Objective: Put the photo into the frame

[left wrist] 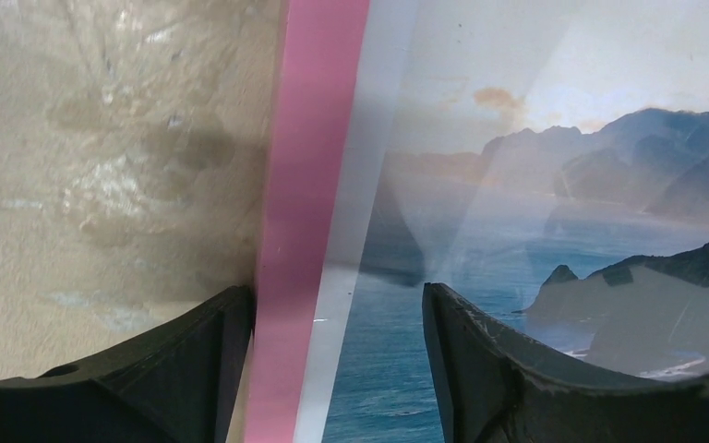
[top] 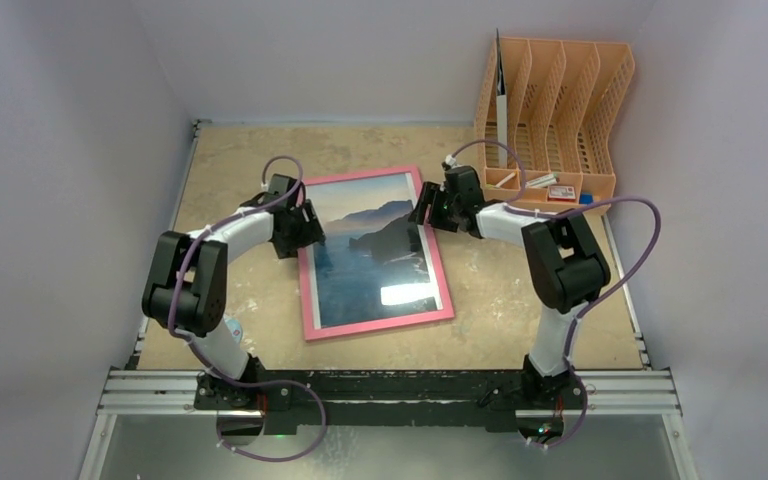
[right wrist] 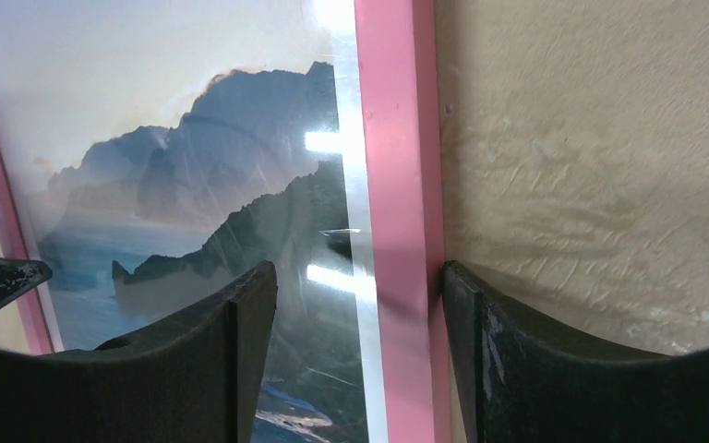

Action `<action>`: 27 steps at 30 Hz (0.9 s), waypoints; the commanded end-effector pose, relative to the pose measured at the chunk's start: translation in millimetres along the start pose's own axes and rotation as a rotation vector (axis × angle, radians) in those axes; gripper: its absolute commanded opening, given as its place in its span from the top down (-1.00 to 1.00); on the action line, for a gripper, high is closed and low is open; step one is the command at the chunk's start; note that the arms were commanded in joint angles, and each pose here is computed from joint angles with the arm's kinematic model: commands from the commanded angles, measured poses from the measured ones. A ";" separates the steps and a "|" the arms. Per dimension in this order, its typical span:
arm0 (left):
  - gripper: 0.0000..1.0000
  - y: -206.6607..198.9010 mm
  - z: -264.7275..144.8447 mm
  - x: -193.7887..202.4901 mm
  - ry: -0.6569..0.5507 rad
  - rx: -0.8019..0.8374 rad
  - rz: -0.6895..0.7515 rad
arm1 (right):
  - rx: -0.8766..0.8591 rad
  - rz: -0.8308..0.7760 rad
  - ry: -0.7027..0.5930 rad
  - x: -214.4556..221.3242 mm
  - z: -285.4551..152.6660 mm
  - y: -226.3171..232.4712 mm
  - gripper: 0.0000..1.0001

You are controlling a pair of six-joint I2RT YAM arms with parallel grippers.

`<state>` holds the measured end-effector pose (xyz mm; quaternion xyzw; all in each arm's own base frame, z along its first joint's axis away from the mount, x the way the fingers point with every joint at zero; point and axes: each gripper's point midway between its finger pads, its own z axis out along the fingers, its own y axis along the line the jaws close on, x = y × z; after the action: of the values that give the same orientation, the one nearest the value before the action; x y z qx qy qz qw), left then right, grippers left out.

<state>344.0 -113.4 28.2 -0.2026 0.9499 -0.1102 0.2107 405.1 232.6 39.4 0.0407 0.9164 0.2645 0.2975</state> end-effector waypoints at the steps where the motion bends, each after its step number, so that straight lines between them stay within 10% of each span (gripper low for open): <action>1: -0.37 -45.8 -4.9 -41.0 -0.095 0.112 -0.004 | -0.094 -0.008 -0.018 -16.5 -1.5 47.2 -0.33; 11: -0.61 2.8 -45.8 -99.2 -0.220 -0.226 0.004 | 0.230 0.001 -0.336 -105.2 -93.1 34.3 -0.48; 27: -0.75 -35.9 -257.6 -90.9 -0.554 0.218 0.203 | 0.307 0.034 -0.873 -126.0 -376.9 27.9 -0.49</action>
<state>342.9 -76.3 278.1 -0.1433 0.8633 -0.1191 0.4691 326.0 101.5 371.0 0.1712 0.7411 0.1651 0.6278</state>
